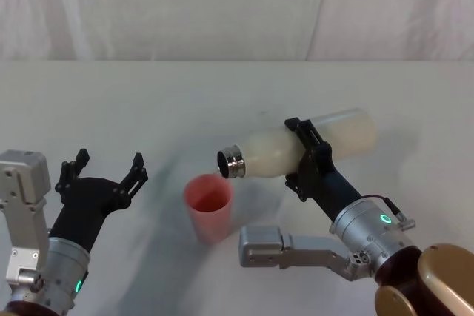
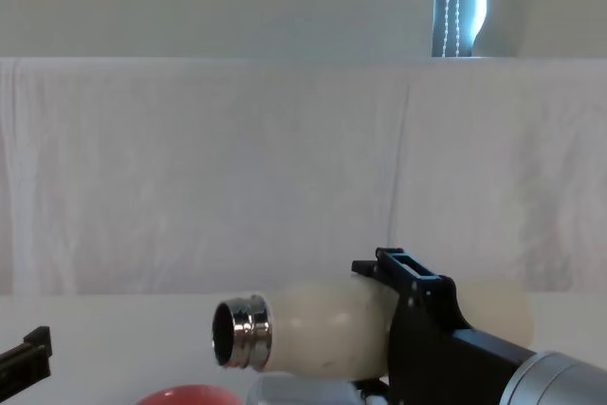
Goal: Grasp the thermos with one hand and pour water into the cup lid.
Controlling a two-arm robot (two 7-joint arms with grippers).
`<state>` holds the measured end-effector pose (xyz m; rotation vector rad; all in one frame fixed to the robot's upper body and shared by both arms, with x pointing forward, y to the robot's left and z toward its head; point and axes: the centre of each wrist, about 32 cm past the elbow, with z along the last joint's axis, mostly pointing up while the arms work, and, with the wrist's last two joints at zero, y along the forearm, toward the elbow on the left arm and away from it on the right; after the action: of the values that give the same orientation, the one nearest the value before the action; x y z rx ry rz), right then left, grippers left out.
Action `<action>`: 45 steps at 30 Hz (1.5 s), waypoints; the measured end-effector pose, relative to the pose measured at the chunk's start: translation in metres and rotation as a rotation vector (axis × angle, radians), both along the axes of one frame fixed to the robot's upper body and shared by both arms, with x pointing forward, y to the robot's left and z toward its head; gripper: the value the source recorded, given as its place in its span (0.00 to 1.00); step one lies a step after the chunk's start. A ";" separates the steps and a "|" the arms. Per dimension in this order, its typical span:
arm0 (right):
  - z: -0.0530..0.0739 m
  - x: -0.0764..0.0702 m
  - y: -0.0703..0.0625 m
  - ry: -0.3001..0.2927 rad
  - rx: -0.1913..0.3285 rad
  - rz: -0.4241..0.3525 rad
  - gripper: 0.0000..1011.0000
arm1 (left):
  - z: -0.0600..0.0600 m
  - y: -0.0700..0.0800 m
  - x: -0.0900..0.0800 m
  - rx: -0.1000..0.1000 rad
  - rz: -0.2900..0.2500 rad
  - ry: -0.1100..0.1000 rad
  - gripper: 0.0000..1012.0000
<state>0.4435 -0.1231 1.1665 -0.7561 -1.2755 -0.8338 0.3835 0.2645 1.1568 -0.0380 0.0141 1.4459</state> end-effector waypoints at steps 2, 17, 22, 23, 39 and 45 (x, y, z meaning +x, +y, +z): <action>0.000 0.000 0.000 0.004 0.011 -0.004 0.94 | 0.000 0.000 0.000 0.000 0.000 0.000 0.99; 0.002 0.000 0.000 0.008 0.043 0.000 0.94 | 0.000 0.000 0.000 0.000 0.000 0.000 0.99; 0.003 0.000 0.001 0.009 0.057 0.002 0.94 | 0.000 0.000 0.000 0.000 0.000 0.000 0.99; 0.003 -0.001 0.000 0.008 0.060 0.003 0.94 | 0.000 0.000 0.000 0.000 0.000 0.000 0.99; 0.016 -0.004 -0.001 0.089 0.229 0.027 0.94 | 0.000 0.000 0.000 0.000 0.000 0.000 0.99; 0.019 -0.001 -0.004 0.144 0.361 0.026 0.94 | 0.000 0.000 0.000 0.000 0.000 0.000 0.99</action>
<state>0.4421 -0.1274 1.1851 -0.4984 -0.9698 -0.9393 0.3835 0.2645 1.1568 -0.0380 0.0141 1.4460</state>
